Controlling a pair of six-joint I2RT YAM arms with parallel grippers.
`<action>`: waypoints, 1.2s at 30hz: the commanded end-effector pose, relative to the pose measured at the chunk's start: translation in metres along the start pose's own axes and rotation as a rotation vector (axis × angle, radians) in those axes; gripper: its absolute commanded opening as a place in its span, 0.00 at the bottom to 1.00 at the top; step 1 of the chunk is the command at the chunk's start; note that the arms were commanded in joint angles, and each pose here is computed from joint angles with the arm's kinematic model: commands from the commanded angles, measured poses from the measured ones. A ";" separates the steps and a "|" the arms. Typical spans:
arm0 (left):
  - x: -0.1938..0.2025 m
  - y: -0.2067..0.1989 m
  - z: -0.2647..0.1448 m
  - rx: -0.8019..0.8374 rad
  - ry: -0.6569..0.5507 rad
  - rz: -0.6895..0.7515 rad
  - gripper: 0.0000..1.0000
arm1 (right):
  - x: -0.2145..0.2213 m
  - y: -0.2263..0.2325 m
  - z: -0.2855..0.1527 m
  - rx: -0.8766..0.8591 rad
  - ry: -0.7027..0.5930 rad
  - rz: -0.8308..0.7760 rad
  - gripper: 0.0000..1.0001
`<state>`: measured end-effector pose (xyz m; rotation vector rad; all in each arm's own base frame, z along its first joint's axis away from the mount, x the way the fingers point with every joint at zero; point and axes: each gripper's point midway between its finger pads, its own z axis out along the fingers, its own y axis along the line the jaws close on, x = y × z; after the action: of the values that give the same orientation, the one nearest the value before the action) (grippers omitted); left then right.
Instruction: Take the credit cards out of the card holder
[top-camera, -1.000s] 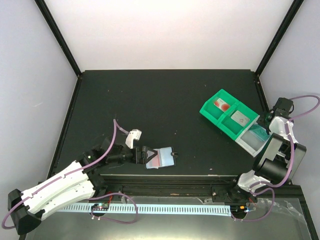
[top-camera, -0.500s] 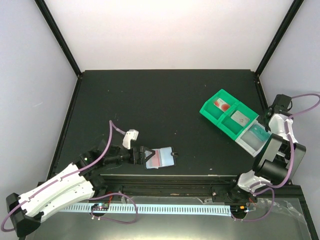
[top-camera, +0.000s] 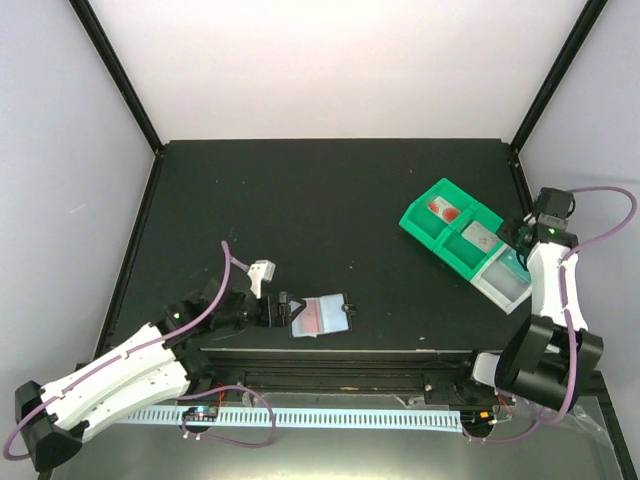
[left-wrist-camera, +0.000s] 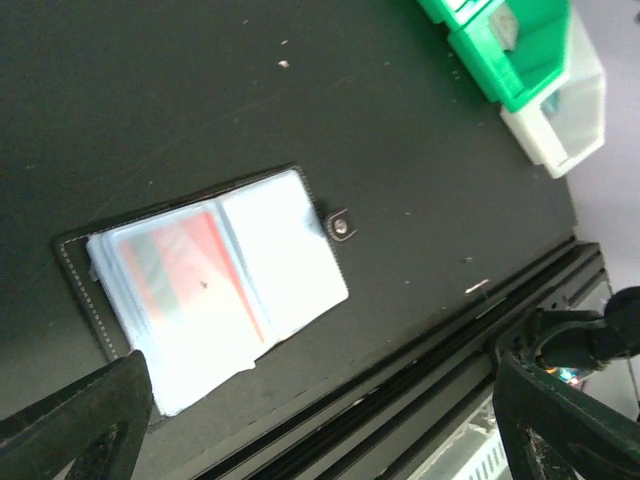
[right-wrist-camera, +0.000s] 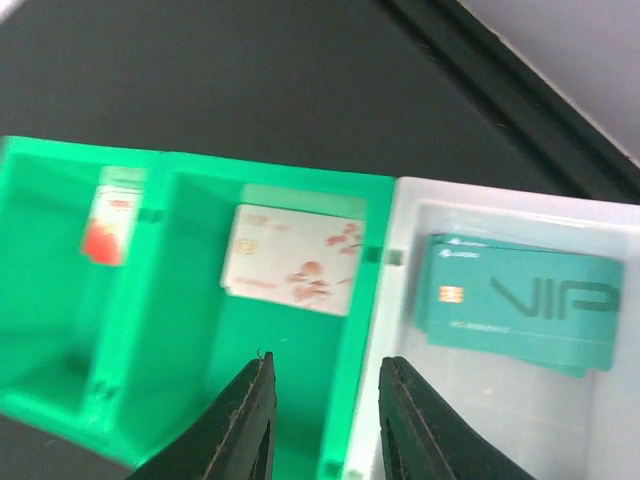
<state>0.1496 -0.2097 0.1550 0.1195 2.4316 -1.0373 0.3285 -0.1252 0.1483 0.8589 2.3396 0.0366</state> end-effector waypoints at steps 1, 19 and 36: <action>0.005 0.020 0.008 -0.092 0.020 -0.034 0.92 | 0.012 0.036 -0.031 -0.156 -0.003 -0.001 0.29; 0.020 0.027 0.053 0.079 0.089 -0.173 0.87 | 0.206 0.196 -0.098 -0.622 0.288 -0.396 0.32; 0.024 0.031 0.055 0.166 0.077 -0.205 0.93 | 0.339 0.232 -0.070 -0.664 0.502 -0.660 0.36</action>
<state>0.1556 -0.2229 0.0770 -0.0651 2.5239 -1.2759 0.2119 0.2563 0.0694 -0.2793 2.7147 0.7544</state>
